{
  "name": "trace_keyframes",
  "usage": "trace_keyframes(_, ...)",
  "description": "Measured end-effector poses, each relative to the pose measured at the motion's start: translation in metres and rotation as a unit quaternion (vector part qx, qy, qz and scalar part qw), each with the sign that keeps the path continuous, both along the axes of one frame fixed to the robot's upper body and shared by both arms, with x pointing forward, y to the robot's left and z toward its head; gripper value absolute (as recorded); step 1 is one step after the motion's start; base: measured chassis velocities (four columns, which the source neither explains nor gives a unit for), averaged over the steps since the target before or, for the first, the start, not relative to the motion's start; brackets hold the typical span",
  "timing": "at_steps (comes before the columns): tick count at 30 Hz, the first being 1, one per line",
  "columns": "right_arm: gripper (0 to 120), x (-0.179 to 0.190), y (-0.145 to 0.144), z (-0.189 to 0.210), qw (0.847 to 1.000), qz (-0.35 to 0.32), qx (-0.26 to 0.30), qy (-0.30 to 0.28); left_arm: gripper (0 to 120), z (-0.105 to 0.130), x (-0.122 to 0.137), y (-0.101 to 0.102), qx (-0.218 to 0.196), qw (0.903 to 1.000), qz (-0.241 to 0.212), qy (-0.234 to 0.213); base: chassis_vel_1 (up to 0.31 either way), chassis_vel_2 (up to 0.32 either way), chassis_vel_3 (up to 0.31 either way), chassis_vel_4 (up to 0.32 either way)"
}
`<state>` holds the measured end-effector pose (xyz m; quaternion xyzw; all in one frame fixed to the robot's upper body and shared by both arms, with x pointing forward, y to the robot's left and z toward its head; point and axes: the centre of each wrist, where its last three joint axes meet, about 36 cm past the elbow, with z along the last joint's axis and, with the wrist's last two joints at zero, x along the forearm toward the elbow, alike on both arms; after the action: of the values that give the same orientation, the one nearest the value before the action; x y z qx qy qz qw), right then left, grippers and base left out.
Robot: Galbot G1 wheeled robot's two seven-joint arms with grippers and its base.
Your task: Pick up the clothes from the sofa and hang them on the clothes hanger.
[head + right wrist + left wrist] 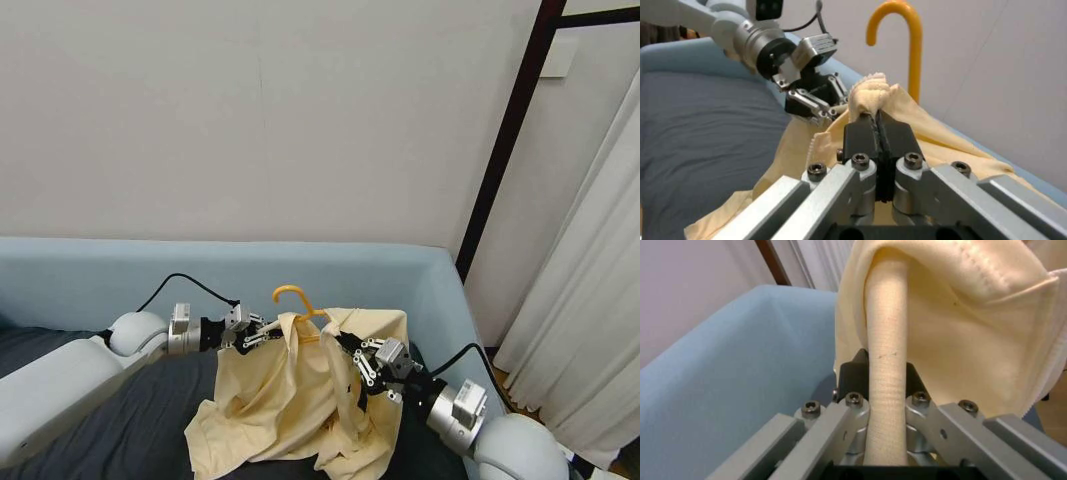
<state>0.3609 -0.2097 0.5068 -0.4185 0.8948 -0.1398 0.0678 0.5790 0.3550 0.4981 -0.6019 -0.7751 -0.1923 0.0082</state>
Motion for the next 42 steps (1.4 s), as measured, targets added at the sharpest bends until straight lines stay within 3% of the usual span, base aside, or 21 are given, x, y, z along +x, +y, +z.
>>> trace_keyframes(8,0,0.004,-0.003,-0.010,0.999,-0.007,-0.019,-0.026,1,0.010,0.013,-0.015,0.000,0.9999,-0.011,-0.008,0.000,0.000,0.000,0.000)
trace_keyframes(25,0,0.003,0.004,-0.018,0.999,0.002,-0.011,-0.040,1,0.005,0.021,-0.037,0.013,0.9989,-0.041,-0.016,0.000,0.000,0.000,0.000)
trace_keyframes(42,61,-0.009,-0.011,-0.033,0.999,-0.004,-0.042,-0.025,1,0.020,0.019,-0.004,0.020,0.9974,-0.025,-0.064,0.000,0.000,0.000,0.000)
